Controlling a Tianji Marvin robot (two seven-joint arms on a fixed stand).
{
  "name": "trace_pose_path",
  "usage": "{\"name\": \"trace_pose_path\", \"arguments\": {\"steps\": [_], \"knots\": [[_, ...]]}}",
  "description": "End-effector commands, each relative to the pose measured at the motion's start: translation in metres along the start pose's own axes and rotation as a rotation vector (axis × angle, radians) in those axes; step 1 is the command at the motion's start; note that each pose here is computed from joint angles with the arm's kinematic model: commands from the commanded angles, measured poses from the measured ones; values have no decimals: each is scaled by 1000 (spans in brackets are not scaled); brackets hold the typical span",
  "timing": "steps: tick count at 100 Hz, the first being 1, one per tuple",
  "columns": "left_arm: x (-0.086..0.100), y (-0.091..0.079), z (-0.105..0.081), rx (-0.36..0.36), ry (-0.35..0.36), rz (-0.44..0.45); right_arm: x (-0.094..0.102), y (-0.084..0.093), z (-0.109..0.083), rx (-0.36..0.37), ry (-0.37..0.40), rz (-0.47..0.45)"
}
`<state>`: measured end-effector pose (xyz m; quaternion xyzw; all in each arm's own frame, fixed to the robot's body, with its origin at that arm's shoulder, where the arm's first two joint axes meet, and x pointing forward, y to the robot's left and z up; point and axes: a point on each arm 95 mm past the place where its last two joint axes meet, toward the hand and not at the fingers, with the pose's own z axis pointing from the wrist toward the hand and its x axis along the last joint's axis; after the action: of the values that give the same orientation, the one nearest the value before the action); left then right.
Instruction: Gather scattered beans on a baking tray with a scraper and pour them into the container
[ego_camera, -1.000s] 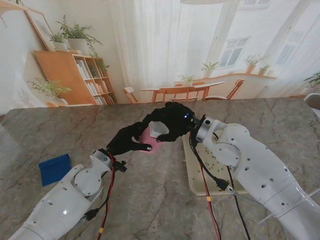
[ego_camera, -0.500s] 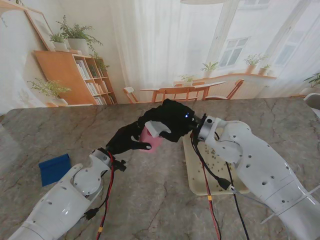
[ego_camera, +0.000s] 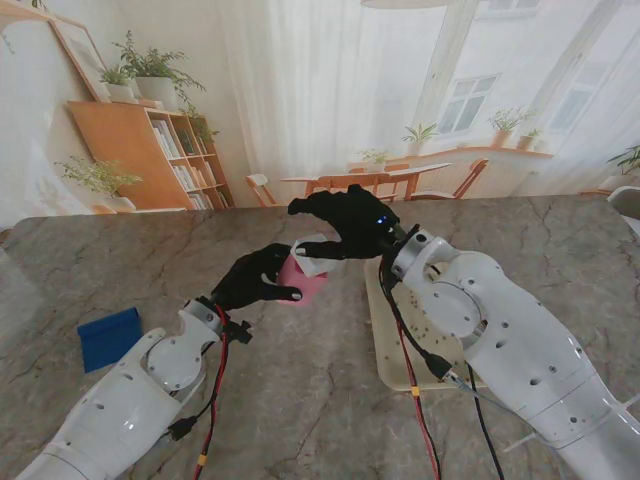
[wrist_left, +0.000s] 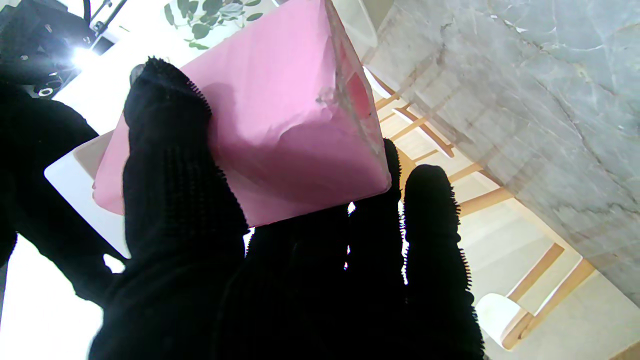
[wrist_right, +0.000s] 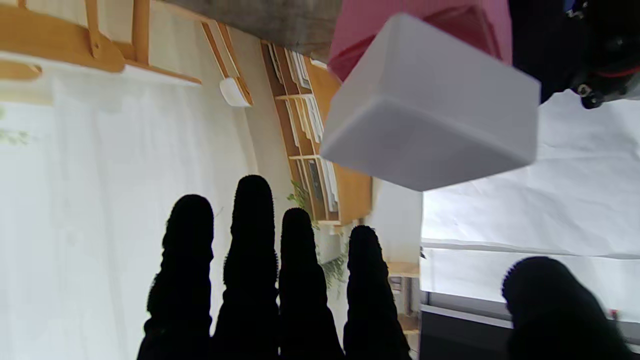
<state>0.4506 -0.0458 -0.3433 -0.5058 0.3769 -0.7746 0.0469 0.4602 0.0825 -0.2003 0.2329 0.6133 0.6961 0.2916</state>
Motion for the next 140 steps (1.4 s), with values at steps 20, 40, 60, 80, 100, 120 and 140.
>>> {"name": "trace_pose_path", "arguments": {"steps": [20,40,60,80,100,120,140], "knots": [[-1,2,0,0,2,-5,15,-5,6,101,-84,69],[0,2,0,4,4,-5,20,-7,8,173,-84,56],[0,2,-1,8,6,-6,20,-11,11,207,-47,65],[0,1,-1,12,4,-5,18,-10,12,185,-6,66],[0,1,-1,11,3,-5,14,-8,12,145,48,83],[0,1,-2,11,0,-6,11,-7,13,107,113,57],[0,0,-2,15,-1,-7,9,-5,13,94,177,-4]]}}
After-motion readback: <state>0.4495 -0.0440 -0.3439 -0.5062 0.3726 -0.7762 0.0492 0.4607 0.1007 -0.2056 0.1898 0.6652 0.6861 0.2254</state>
